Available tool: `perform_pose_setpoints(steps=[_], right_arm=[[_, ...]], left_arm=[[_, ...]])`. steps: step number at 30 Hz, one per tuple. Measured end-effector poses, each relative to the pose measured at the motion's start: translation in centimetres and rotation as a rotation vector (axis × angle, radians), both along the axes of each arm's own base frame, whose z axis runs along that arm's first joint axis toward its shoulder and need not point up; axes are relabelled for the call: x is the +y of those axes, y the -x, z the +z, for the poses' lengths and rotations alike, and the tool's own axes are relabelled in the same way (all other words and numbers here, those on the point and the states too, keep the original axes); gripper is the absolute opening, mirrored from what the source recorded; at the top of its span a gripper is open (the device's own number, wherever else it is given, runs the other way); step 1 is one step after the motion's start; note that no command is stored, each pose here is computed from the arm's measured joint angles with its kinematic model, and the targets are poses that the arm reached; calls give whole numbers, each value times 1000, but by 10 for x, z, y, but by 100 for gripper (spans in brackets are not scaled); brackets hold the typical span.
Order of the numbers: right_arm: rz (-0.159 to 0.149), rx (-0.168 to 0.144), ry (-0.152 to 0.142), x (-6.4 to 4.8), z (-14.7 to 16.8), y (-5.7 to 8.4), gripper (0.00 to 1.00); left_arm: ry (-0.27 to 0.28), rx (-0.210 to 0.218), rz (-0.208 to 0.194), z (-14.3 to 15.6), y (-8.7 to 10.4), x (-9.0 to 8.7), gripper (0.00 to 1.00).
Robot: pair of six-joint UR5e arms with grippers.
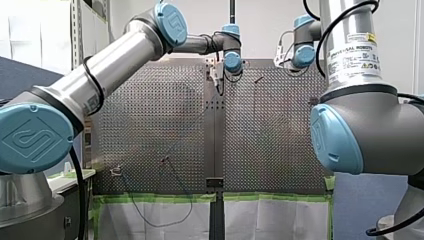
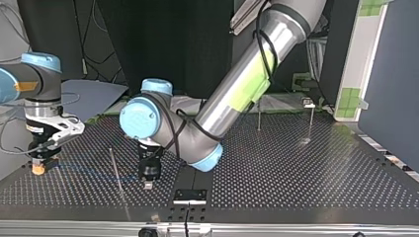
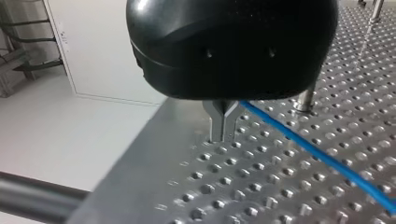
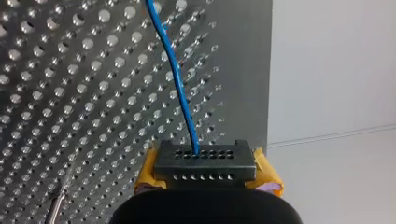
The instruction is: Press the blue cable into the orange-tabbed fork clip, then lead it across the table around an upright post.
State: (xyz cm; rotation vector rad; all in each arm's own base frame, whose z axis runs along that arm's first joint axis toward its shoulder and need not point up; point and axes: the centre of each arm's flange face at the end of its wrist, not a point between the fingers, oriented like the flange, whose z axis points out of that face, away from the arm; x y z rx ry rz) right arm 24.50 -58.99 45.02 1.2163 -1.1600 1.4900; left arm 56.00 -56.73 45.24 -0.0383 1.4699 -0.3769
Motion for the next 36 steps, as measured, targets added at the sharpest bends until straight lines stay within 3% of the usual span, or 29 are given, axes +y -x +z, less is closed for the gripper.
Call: perform_pose_setpoints(steps=[10,22,25,26,28,29,30,32,36], right_arm=[[-16,3,-17,-11,-12,10,0],[5,12,-58,-24,-42,8,0],[24,17,-73,-26,-53,4,0],[36,20,-79,-27,-57,1,0],[56,23,-88,-26,-63,-3,0],[70,25,-93,-25,-66,-6,0],[81,27,-97,-24,-69,-9,0],[106,30,-104,-21,-76,-14,0],[150,36,-109,-15,-91,-20,0]], left_arm=[[-17,24,-11,-38,-14,-3,0],[-42,53,-9,-67,-19,2,0],[-43,54,-6,-68,-20,3,0],[-43,53,-5,-68,-20,3,8],[-40,48,-7,-68,-20,2,8],[-38,44,-8,-68,-21,2,24],[-37,42,-10,-68,-21,1,24],[-38,39,-11,-67,-21,1,44],[-57,35,-5,-68,-20,1,49]])
